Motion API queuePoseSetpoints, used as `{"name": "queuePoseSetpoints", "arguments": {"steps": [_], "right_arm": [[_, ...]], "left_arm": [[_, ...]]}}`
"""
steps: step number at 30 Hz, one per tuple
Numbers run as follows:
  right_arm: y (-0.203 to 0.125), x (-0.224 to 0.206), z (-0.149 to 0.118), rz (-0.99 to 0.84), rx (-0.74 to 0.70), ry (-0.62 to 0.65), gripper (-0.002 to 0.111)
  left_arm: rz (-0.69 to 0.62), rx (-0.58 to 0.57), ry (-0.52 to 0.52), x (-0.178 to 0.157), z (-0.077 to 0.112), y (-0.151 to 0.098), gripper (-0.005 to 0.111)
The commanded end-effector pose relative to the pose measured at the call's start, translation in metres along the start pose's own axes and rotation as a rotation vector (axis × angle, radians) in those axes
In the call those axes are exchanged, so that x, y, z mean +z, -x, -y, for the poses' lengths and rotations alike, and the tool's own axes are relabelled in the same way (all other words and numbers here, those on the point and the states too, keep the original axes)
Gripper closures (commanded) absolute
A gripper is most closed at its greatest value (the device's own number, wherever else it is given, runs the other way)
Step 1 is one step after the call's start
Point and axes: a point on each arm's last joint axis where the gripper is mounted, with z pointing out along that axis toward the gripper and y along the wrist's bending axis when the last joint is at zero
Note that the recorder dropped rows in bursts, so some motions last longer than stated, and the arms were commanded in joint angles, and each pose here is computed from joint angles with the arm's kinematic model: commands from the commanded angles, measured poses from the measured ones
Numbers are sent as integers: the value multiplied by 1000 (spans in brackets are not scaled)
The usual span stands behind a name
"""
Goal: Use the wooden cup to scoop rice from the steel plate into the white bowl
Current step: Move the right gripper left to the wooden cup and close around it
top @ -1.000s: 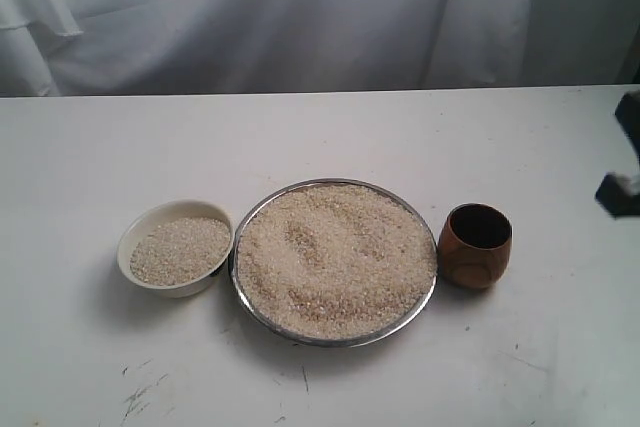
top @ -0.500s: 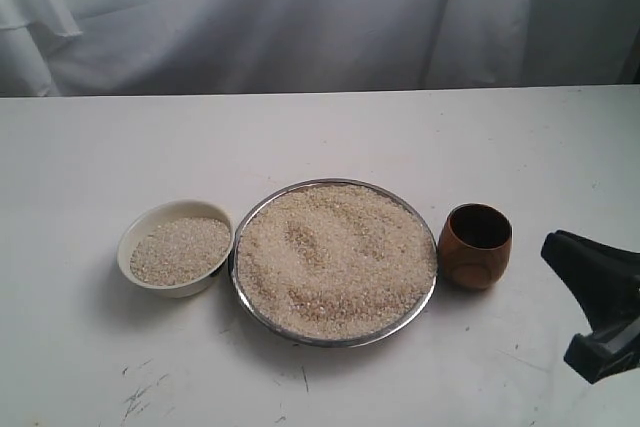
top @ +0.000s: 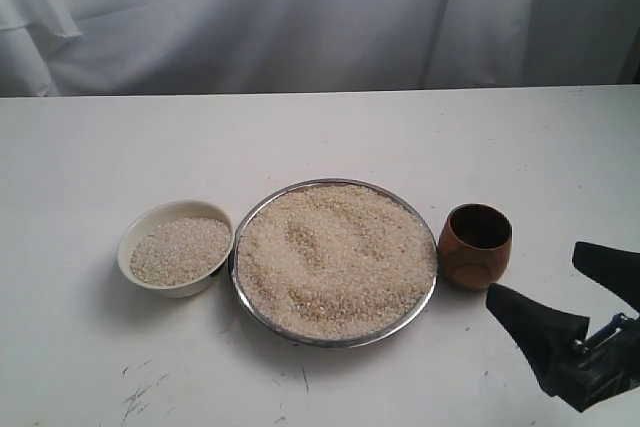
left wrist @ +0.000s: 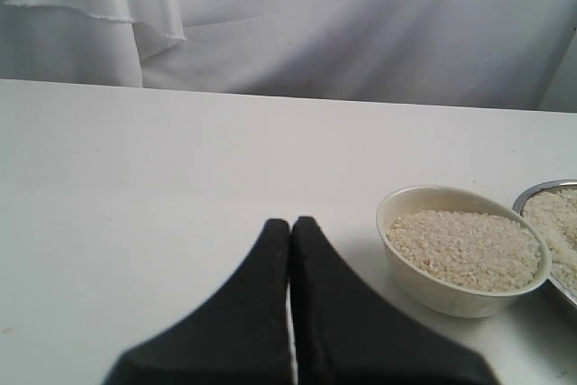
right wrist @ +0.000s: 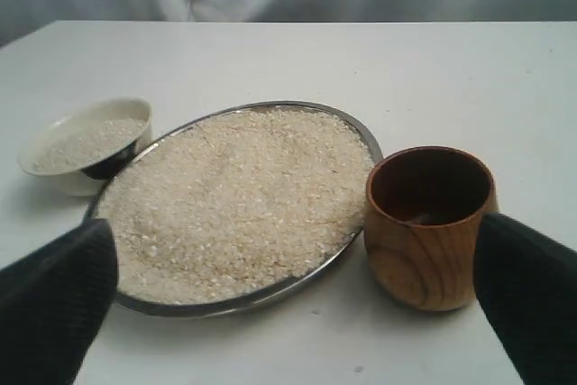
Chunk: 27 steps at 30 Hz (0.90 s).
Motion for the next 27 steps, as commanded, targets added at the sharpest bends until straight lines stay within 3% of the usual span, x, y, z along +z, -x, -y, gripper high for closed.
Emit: {"name": "queuePoseSetpoints", "arguments": {"steps": [1,9,19,27], "right_arm": [[1,1,4,3,-186,-36,3],[-13,16,22,-39,-132,-116,3],[-40,80,53,-77,-56,-2,3],[-66,100,63,-158,-26,29,3]], "left_arm": [[7,-4,-2,0,0,-1,107],[7,-4,-2,0,0,-1,107],[7,-4,-2,0,0,-1,107],[7,-4,-2,0,0,-1,107]]}}
